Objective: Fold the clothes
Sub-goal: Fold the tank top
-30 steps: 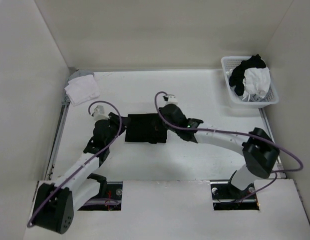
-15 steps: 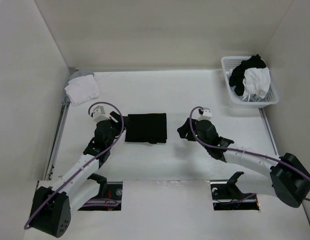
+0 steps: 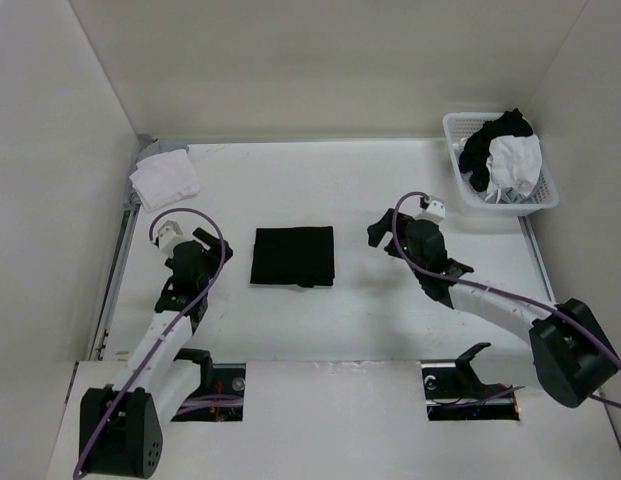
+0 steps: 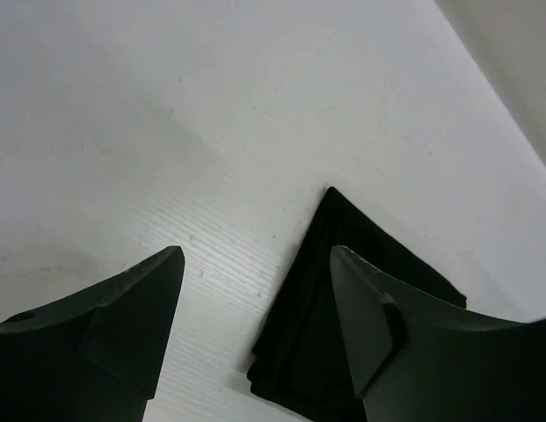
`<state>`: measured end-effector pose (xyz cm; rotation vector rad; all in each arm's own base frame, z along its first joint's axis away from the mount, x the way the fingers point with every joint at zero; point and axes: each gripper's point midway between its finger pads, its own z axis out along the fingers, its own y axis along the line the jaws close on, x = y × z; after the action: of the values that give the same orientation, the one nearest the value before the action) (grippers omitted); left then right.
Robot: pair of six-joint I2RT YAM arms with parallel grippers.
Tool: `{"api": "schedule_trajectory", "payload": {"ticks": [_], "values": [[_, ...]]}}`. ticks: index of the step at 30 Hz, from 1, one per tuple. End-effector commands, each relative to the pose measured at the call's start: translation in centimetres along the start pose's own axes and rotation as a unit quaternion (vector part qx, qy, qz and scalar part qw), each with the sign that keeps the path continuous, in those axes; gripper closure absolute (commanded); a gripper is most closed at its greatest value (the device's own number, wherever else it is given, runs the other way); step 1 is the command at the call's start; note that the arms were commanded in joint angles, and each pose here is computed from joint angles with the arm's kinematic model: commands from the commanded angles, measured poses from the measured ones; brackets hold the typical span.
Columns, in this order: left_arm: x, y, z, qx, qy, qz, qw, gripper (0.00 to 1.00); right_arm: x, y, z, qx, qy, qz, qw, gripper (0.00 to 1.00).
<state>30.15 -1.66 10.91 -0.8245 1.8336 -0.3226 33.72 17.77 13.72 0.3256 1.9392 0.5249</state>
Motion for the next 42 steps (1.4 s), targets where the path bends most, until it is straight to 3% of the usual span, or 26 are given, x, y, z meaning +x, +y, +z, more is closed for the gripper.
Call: {"api": "schedule_trajectory", "payload": {"ticks": [1,9,19,27,32,42], "values": [[-0.2,-0.6,0.9,0.001,0.013,0.000,1.000,0.33,0.0,-1.2,1.1,0.029,-0.009,-0.014,0.999,0.00],[-1.1,0.3,2.5,-0.018,0.006,-0.043,0.999,0.31,1.3,-1.5,2.3,0.056,0.032,-0.016,0.998,0.00],[-0.7,-0.3,3.4,-0.010,0.021,-0.041,0.999,0.30,0.0,-0.9,1.7,0.034,-0.003,-0.013,0.999,0.00],[0.0,-1.0,3.7,0.009,0.033,-0.039,0.999,0.31,0.4,-1.4,2.1,0.047,0.008,-0.006,0.999,0.00],[-0.7,-0.3,3.4,0.002,0.010,-0.041,0.999,0.31,0.0,-1.3,1.7,0.041,0.000,0.003,0.999,0.00],[1.0,-1.8,3.5,0.029,0.041,-0.019,0.999,0.28,0.2,-1.4,2.1,0.040,0.003,0.004,0.999,0.00]]}}
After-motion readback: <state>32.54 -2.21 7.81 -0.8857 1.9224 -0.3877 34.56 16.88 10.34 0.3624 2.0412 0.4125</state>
